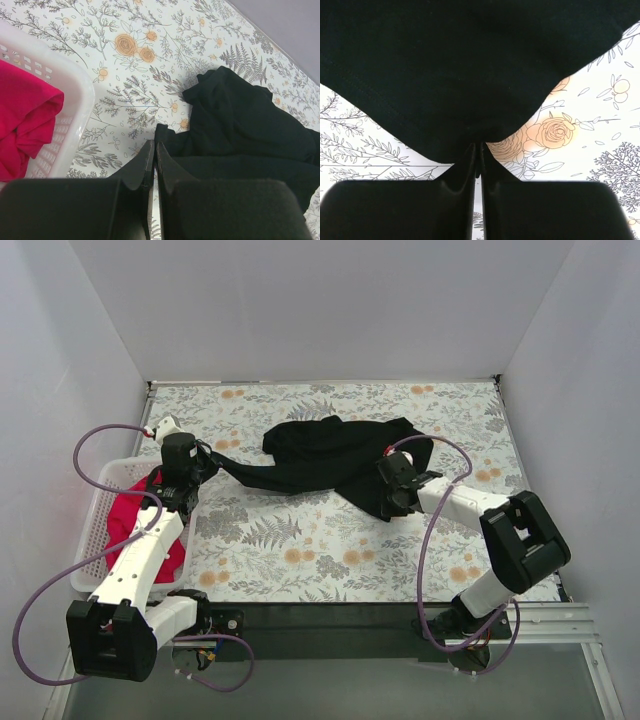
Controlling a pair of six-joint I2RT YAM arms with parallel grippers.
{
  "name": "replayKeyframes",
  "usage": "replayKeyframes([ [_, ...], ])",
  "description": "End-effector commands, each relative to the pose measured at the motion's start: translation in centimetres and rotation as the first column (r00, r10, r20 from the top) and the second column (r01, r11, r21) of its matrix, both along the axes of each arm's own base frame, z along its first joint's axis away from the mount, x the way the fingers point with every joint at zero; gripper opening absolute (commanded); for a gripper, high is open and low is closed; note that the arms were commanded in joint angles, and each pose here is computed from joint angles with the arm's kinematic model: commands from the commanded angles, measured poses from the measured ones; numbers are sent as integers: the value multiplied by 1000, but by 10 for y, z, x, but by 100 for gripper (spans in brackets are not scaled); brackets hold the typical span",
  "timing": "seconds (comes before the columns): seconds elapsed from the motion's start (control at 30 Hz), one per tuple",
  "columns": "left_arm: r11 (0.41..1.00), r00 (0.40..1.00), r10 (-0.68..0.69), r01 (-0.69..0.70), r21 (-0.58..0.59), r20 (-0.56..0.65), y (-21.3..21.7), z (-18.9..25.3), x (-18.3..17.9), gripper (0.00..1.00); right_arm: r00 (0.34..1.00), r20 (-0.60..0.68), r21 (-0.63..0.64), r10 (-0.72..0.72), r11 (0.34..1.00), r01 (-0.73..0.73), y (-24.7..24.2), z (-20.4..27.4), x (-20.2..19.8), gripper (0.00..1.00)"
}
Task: Fold and stack the t-shirts
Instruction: Flatten the tshirt out
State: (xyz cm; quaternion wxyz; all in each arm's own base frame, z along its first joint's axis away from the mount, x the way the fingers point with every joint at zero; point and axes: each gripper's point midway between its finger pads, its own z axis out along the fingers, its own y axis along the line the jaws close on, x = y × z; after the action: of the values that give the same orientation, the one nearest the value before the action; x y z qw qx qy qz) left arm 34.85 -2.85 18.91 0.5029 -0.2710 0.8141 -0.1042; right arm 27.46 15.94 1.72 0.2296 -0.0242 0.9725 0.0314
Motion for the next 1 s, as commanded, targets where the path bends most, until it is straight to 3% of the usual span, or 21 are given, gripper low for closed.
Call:
replayKeyframes([
  [0.0,999,1000,22,-22,27,7,8,2,-2,0,987,-154,-151,-51,988,27,-48,-37,-48,4],
  [0.23,999,1000,26,-26,31,-5,9,-1,-3,0,984,-115,-121,-138,985,124,-82,-23,-51,1],
  [0.33,999,999,43,-44,32,16,11,10,0,0,983,-20,-91,-182,980,179,-95,9,-29,1],
  [0.43,997,998,61,-63,37,34,14,31,6,0,960,172,-58,-222,970,235,-106,79,13,1],
  [0.47,997,994,69,-72,33,87,15,58,12,0,928,283,-25,-242,965,260,-109,123,35,1],
  [0.53,995,989,84,-90,45,119,19,83,14,0,884,387,-19,-264,956,294,-124,173,51,1],
  [0.57,994,969,79,-95,56,233,22,156,17,0,775,574,-5,-266,945,328,-145,273,72,1],
  [0.6,994,969,79,-95,56,234,22,157,17,0,769,579,-12,-272,940,341,-148,274,72,1],
  [0.67,993,941,64,-92,69,332,23,214,10,0,663,700,21,-266,935,353,-158,350,74,1],
  [0.73,993,900,55,-93,68,432,25,270,-4,0,580,776,16,-248,927,375,-169,400,66,1],
  [0.77,994,884,49,-91,68,464,25,286,-11,0,501,827,57,-255,925,376,-173,441,56,1],
  [0.83,995,824,21,-75,72,566,24,335,-37,0,436,873,50,-217,930,363,-178,477,38,1],
  [0.9,996,772,2,-60,69,636,23,366,-64,0,330,920,83,-210,929,361,-187,519,9,1],
  [0.97,997,722,-9,-47,62,692,23,390,-90,0,282,947,47,-157,932,360,-193,539,-12,1],
])
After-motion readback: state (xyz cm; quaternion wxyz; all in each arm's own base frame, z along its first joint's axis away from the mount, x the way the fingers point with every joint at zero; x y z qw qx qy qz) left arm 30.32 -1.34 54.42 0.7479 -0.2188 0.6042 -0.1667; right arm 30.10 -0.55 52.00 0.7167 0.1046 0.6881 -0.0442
